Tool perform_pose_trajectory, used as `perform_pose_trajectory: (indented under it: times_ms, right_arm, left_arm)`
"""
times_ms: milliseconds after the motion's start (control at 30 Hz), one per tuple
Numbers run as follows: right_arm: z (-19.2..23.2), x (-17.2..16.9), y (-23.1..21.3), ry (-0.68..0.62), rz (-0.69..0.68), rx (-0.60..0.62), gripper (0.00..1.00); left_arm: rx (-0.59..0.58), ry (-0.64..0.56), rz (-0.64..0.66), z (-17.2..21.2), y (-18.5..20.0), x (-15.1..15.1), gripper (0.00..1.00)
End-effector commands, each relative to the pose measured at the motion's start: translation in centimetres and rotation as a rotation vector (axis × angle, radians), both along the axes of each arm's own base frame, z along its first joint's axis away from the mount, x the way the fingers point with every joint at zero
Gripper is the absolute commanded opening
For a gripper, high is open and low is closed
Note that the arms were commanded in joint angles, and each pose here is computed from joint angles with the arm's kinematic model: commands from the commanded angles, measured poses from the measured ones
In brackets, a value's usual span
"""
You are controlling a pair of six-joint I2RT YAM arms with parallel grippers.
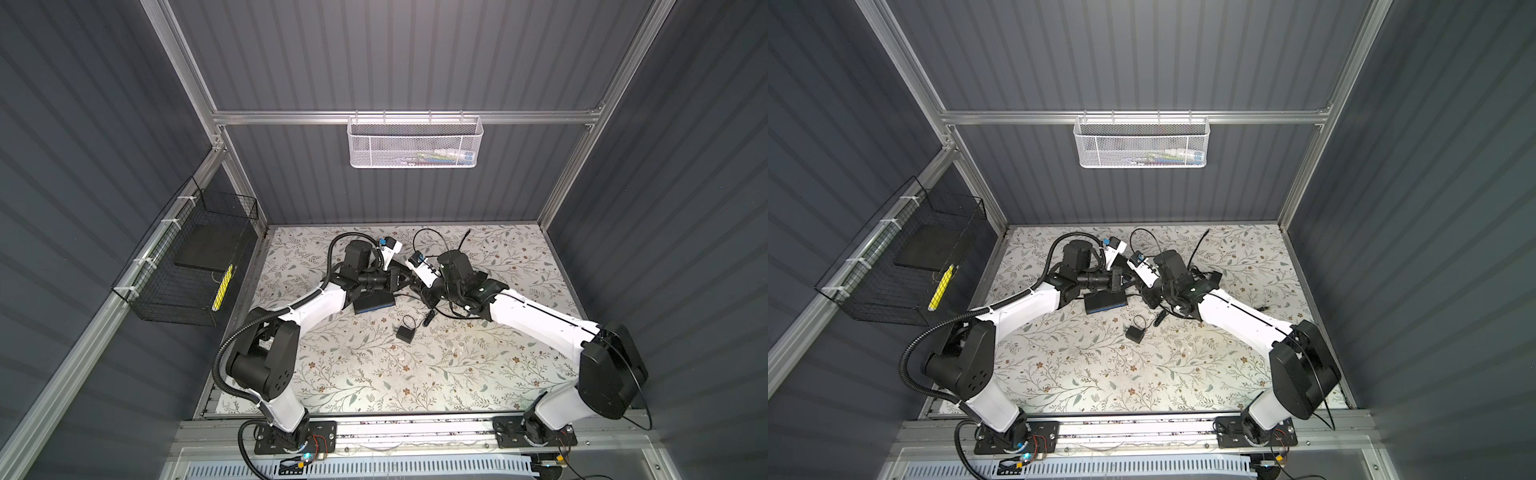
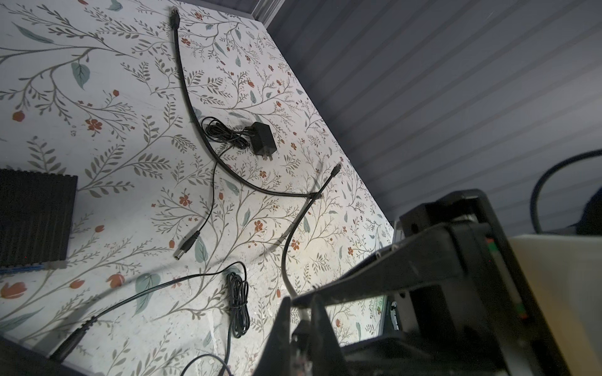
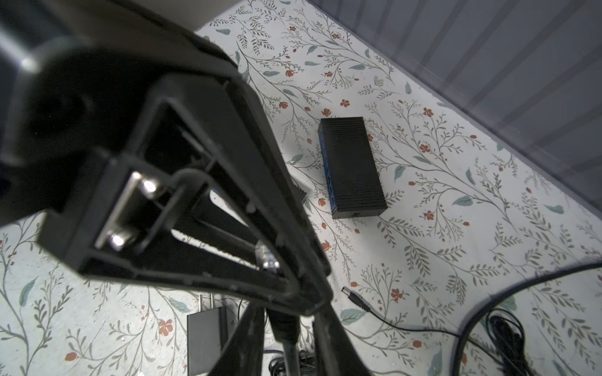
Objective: Insert the plug into the switch port
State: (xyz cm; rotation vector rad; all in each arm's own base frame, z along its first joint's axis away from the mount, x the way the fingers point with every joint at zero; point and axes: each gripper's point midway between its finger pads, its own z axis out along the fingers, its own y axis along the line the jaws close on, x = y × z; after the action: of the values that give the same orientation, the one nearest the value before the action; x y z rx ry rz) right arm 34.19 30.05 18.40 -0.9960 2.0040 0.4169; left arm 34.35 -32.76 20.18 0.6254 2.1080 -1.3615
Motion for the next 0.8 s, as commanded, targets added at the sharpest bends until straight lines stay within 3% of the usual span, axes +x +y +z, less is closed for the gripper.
perform_pose_trajectory:
  times_ms: [0,433,567,667,767]
  right_arm:
    - [0.7,0.5,0.7,-0.015,0.009,0.019,0.29]
    - [1.2,0.4,0.4,-0.025,0.0,0.017,0.1]
    - [1.3,0.3,0.2,-0.025,-0.003,0.012,0.05]
    - [0.9,0.2,0.2,-0.018,-0.004,0.006,0.03]
    - [0.3,0.3,0.0,-0.004,-0.01,-0.008,0.01]
  left_arm:
    - [-0.021,-0.047,-0.026,2.1,-0.1,-0.7,0.12]
    - [-0.014,-0.044,-0.018,1.8,0.1,-0.6,0.13]
    - [-0.02,-0.045,0.001,2.0,0.5,-0.3,0.22]
    - [-0.028,-0.048,0.015,2.4,0.9,-0.1,0.38]
    - [-0.038,-0.041,0.053,2.8,2.1,0.6,0.44]
